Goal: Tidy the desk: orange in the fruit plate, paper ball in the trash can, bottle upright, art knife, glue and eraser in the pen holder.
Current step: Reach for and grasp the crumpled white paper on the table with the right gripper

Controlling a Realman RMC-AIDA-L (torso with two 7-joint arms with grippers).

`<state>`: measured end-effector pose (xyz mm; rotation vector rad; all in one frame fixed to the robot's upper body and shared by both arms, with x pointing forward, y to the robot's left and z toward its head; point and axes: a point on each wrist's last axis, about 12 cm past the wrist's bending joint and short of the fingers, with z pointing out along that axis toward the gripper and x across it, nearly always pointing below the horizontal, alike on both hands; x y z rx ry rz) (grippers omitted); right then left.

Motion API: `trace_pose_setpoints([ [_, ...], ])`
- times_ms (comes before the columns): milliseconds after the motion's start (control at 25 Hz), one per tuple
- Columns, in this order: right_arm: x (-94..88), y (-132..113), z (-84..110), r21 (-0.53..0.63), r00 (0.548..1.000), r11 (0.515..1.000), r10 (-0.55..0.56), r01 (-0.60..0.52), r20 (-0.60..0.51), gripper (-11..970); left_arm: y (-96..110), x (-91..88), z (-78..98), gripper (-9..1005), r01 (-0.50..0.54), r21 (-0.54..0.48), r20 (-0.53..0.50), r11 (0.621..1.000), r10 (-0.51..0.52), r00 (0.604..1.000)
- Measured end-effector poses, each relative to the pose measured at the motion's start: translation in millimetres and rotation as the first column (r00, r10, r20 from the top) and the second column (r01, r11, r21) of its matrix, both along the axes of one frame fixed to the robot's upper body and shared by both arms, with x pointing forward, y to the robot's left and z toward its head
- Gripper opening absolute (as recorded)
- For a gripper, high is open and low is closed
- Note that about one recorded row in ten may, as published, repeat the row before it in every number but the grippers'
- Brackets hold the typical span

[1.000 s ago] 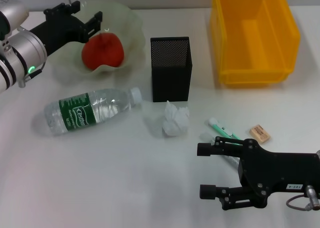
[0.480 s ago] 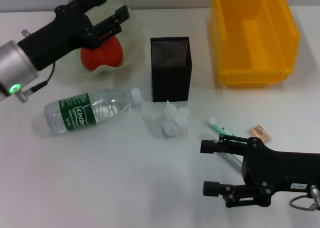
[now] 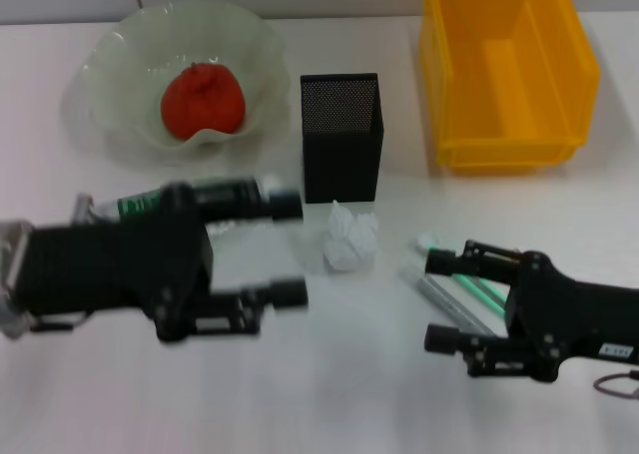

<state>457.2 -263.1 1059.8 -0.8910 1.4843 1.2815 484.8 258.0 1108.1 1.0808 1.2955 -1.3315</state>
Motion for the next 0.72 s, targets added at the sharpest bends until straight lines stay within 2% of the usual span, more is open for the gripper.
trace_pose_setpoints([
  [120, 10.5, -10, 8.7, -0.007, 0.998, 0.999, -0.048, 0.048, -0.050, 831, -3, -3.9, -13.2, 709, 0.000, 0.056, -0.044, 0.998, 0.003, 0.999],
  [320, 39.1, -27, 47.5, -0.093, 0.987, 0.992, -0.094, 0.082, -0.132, 831, -2, -6.3, -23.0, 709, -0.035, 0.074, -0.071, 0.997, 0.041, 0.997],
  [480, 65.2, -24, 80.4, -0.236, 0.965, 0.971, -0.106, 0.048, -0.238, 831, 1, -8.2, -25.5, 709, -0.057, 0.076, -0.055, 0.995, 0.061, 0.997],
  [560, 79.5, -19, 97.3, -0.322, 0.946, 0.947, -0.099, -0.006, -0.307, 831, 5, -13.5, -30.1, 709, -0.099, 0.069, -0.011, 0.993, 0.100, 0.995],
  [720, 111.8, -1, 120.6, -0.502, 0.901, 0.861, -0.149, -0.084, -0.406, 832, 5, -15.0, -31.6, 709, -0.103, 0.068, -0.006, 0.992, 0.104, 0.995],
])
